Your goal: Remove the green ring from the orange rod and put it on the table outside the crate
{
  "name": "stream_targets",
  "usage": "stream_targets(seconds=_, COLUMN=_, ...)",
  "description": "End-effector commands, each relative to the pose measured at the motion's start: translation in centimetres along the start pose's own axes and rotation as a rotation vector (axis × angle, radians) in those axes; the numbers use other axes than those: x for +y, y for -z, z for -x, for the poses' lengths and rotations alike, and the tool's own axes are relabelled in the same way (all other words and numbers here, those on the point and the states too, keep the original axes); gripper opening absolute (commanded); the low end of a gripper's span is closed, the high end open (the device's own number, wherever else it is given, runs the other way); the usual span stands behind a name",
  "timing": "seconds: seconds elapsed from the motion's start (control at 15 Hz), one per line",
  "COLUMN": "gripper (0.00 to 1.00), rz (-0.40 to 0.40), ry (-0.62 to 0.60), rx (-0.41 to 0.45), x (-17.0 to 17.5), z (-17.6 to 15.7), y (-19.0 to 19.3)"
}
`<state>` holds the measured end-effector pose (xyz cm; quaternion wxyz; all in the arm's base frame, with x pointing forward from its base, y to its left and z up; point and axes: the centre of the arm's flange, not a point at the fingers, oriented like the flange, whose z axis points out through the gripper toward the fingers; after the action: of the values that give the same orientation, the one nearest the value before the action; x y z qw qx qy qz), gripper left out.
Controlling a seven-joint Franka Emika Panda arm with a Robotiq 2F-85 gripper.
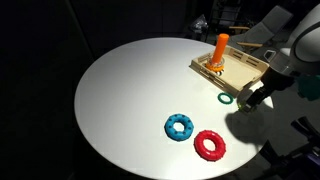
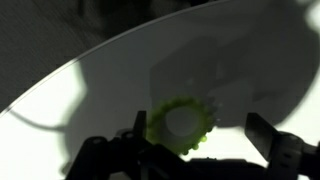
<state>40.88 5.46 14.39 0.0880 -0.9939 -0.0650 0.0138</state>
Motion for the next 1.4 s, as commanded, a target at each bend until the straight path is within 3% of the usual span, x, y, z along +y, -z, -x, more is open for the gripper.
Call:
stream_targets(seconds=0.0, gripper=1.0, rz=-0.011, ry=0.004, rx=-0.029, x=0.2, z=-0.1, y=0.9)
stream_targets(seconds=0.33, gripper=1.0, rz=-0.051, ry=-0.014, rx=-0.092, x=0.5, z=-1.1, y=3.0)
stream_targets(seconds=0.6, gripper=1.0, rz=-0.035, ry=-0.005, rx=-0.088, x=0.8, z=-2.2, y=5.5)
stream_targets(seconds=1.33, gripper=1.0, rz=0.178, ry=0.03, rx=-0.088, x=0.5, z=-5.4, y=14.6)
